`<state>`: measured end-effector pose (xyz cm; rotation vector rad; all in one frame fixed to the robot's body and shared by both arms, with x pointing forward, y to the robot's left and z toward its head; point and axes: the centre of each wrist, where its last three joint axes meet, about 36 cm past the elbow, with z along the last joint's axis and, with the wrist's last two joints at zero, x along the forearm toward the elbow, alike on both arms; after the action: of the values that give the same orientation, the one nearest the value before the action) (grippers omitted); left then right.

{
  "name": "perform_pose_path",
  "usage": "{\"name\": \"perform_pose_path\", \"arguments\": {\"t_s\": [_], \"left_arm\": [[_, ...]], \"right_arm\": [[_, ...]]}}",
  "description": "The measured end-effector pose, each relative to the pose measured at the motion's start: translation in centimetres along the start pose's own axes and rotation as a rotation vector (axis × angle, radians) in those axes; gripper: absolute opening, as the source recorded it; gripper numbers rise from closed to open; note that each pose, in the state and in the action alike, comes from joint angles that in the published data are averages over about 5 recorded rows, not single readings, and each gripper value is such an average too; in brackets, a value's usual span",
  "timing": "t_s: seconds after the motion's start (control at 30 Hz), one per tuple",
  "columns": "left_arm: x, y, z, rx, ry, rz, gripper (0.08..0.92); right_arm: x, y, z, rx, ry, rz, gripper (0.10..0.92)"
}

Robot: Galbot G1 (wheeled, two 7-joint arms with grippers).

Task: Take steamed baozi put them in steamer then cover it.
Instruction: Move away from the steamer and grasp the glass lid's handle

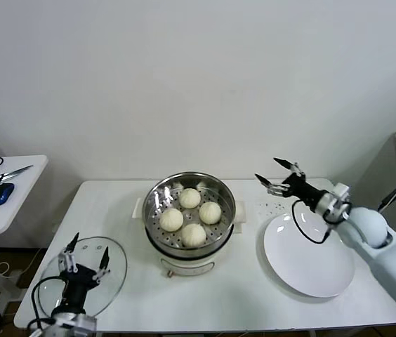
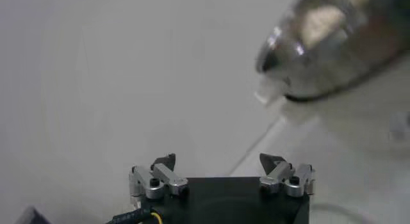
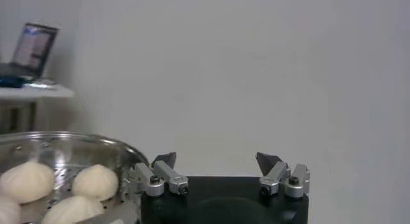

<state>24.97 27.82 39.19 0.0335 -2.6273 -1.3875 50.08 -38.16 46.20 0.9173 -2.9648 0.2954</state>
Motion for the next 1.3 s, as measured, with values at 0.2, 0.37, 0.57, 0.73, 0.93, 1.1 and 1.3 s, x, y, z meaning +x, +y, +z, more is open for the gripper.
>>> {"name": "perform_pose_path", "arguments": {"t_s": [0.2, 0.37, 0.57, 0.73, 0.93, 1.1, 1.3], "left_arm": [[0.2, -0.9, 0.9, -0.342, 0.048, 0.057, 0.823], [-0.2, -1.6, 2.2, -0.551, 0.091, 0.066, 0.823], [-1.0, -2.0, 4.6, -0.671, 0.111, 0.059, 0.823], [-1.5, -2.7, 7.1, -0.697, 0.125, 0.082, 0.823], [-1.9, -3.2, 9.5, -0.692, 0.135, 0.095, 0.823], [-2.6, -3.3, 11.0, -0.682, 0.130, 0.084, 0.823], [-3.8, -3.5, 12.0, -0.667, 0.106, 0.059, 0.823]], "right_arm": [[2.7, 1.0, 2.8, -0.060, 0.010, 0.108, 0.823], [4.2, 2.0, 5.1, -0.098, 0.019, 0.170, 0.823], [5.1, 3.0, 7.2, -0.129, 0.033, 0.218, 0.823], [5.6, 3.5, 8.3, -0.140, 0.047, 0.242, 0.823], [5.6, 3.9, 9.0, -0.145, 0.055, 0.256, 0.823], [5.5, 4.3, 9.5, -0.144, 0.061, 0.261, 0.823], [5.9, 4.5, 10.2, -0.138, 0.068, 0.273, 0.823]]}}
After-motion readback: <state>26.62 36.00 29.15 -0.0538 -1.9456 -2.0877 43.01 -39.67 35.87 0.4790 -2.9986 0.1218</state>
